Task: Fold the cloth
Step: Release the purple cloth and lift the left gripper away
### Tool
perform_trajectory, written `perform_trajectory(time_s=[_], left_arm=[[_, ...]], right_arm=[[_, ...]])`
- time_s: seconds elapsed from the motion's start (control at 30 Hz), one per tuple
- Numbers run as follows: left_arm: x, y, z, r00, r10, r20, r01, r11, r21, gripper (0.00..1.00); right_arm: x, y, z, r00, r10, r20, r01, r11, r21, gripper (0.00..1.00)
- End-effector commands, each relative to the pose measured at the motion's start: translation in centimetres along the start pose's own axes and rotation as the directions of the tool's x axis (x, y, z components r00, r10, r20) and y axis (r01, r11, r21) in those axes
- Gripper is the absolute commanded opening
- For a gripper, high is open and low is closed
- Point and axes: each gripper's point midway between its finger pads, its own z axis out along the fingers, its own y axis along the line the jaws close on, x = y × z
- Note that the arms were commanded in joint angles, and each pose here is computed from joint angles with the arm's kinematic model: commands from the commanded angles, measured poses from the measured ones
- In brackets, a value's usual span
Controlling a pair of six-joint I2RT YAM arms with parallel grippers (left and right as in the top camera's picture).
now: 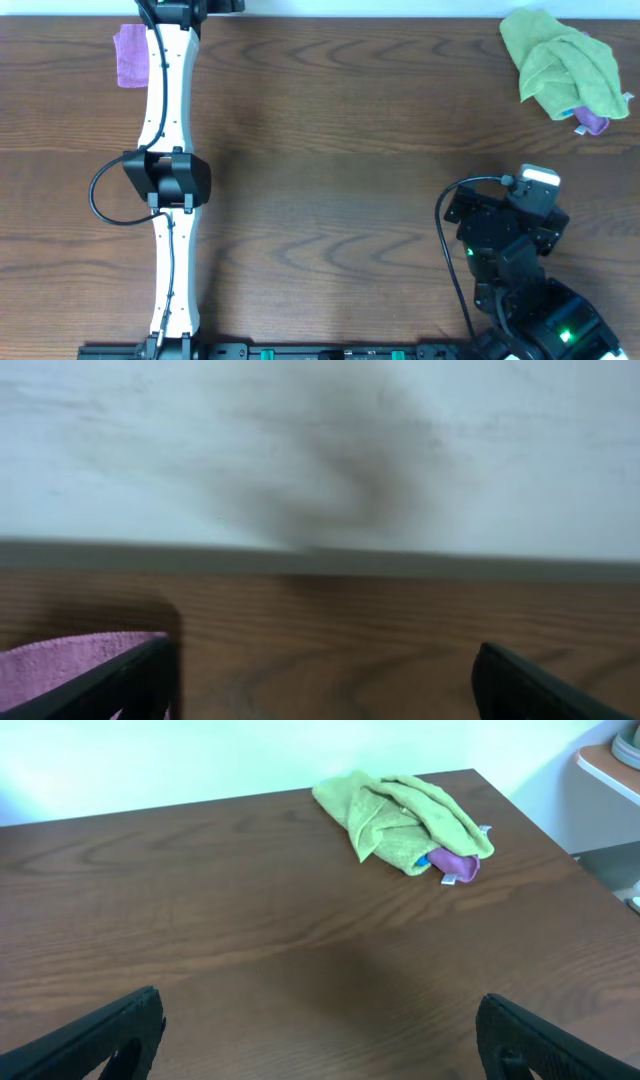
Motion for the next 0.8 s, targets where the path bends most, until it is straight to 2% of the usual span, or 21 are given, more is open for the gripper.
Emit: perform_trajectory(time_s=[0.0, 0.13, 0.27, 0.37, 0.53, 0.67, 0.77], left_arm=[[-1.9, 1.1, -1.4, 0.998, -0.026, 0.056, 0.027, 0.999, -0.027, 0.95], [-3.0, 2.2, -4.7, 0.996, -0.06, 0.059, 0.063, 0.997, -0.041, 0.95], [-2.2, 3.7, -9.2, 0.981, -0.194, -0.017, 0.192, 0.978, -0.082, 0.95], [-1.0, 5.2, -14.1, 0.966, -0.244, -0.091, 0.228, 0.962, -0.153, 0.96], [-0.6, 6.7, -24.0, 0.966, -0.24, -0.1, 0.199, 0.931, -0.306, 0.96], [-0.8, 7.0, -32.6, 0.973, -0.226, -0.045, 0.195, 0.911, -0.364, 0.96], [-1.9, 6.8, -37.4, 0.987, -0.161, 0.028, 0.16, 0.917, -0.365, 0.96]], right_arm=[[0.0, 0.0, 0.0, 1.0, 0.012, 0.003, -0.012, 1.0, 0.003, 0.99], [0.0, 0.0, 0.0, 1.0, 0.012, 0.003, -0.012, 1.0, 0.003, 0.99], [0.0, 0.0, 0.0, 1.0, 0.012, 0.003, -0.012, 1.0, 0.003, 0.99], [0.0, 0.0, 0.0, 1.0, 0.012, 0.003, -0.012, 1.0, 0.003, 0.99], [0.0, 0.0, 0.0, 1.0, 0.012, 0.003, -0.012, 1.0, 0.003, 0.99], [0.0, 0.0, 0.0, 1.0, 0.012, 0.003, -0.012, 1.0, 0.003, 0.99], [0.0, 0.0, 0.0, 1.0, 0.012, 0.003, -0.012, 1.0, 0.003, 0.99]])
